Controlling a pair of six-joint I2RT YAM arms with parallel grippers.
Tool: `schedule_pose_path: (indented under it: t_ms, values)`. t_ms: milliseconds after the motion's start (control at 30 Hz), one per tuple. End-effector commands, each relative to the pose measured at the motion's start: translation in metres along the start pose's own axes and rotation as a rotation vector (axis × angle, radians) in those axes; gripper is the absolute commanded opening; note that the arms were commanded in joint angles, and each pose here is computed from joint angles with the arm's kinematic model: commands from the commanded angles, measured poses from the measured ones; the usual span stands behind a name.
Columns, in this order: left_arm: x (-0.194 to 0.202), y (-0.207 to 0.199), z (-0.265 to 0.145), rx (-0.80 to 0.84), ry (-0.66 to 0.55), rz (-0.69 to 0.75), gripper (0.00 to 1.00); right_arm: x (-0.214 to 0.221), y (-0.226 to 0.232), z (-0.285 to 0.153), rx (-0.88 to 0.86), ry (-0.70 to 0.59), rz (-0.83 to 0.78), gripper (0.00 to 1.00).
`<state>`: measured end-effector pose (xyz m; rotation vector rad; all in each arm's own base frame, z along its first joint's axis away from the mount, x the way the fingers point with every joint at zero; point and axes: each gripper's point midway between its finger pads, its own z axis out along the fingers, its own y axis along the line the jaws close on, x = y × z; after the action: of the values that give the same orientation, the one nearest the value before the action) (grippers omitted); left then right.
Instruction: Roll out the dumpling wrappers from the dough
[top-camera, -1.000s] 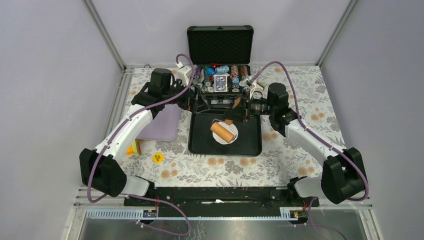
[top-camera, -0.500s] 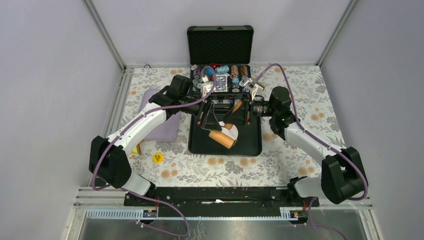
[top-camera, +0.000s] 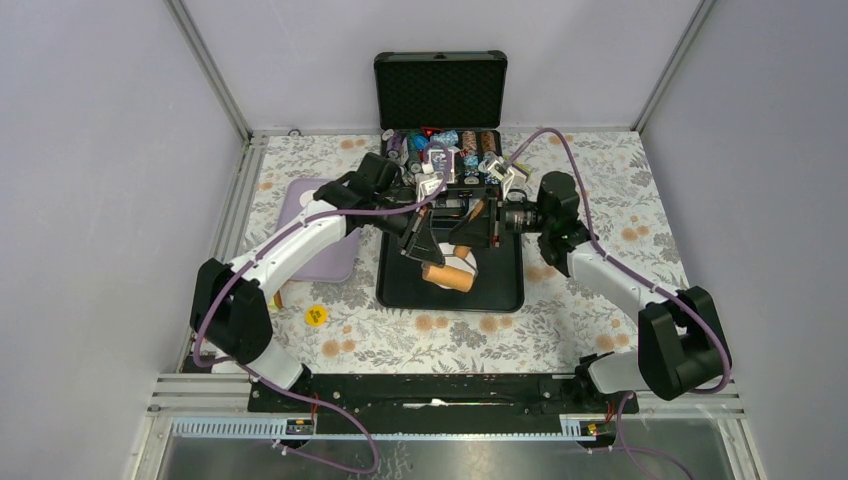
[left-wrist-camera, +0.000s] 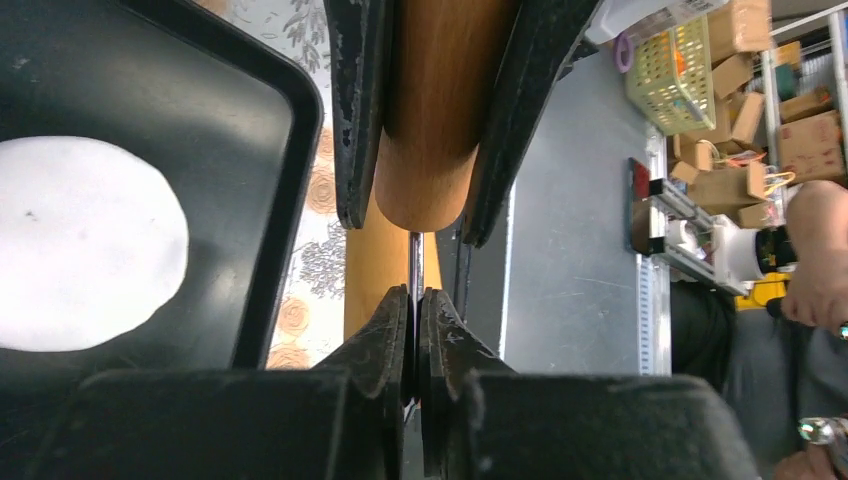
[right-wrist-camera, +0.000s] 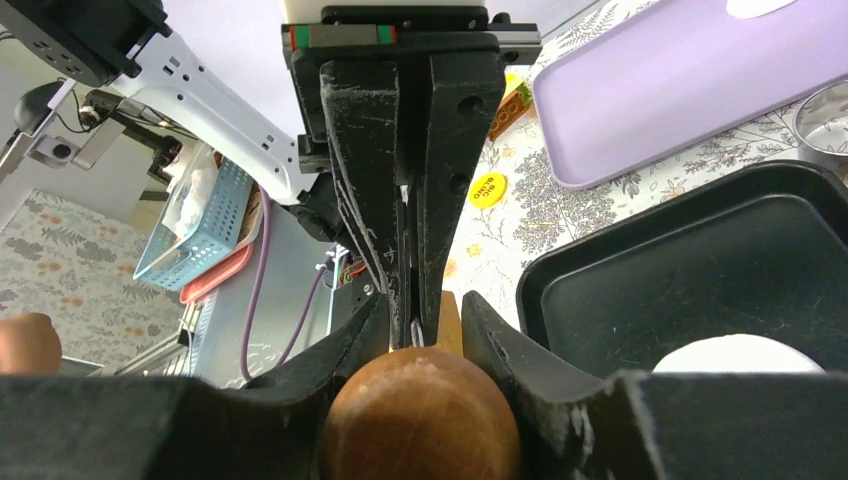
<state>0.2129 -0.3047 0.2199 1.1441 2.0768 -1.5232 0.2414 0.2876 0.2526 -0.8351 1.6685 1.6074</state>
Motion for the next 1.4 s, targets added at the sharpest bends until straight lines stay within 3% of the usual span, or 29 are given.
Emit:
schedule_pose_path:
  t_ms: [0,233,433,700,1200,1367]
  values:
    - [-0.014,0.009,-0.006,-0.079,-0.014,0.037,0.00,-0.019,0.010,-0.001,-0.013,-0.004,-0.135,0.01]
    - [-0.004,0.010,-0.015,-0.131,0.027,0.082,0.00,0.006,-0.008,-0.011,0.075,0.167,-0.202,0.41]
    - [0.014,0.010,-0.016,-0.107,0.112,0.075,0.00,0.012,-0.014,-0.015,0.076,0.253,-0.204,0.60]
    - [0.020,0.011,-0.013,-0.092,0.119,0.065,0.00,0.013,-0.015,-0.011,0.035,0.282,-0.149,0.54]
    - [0.023,0.011,-0.007,-0.036,0.123,0.039,0.00,0.029,-0.004,0.003,-0.086,0.315,-0.086,0.54]
    - [0.024,0.012,-0.007,-0.036,0.124,0.041,0.00,0.034,-0.001,0.006,-0.119,0.322,-0.053,0.43]
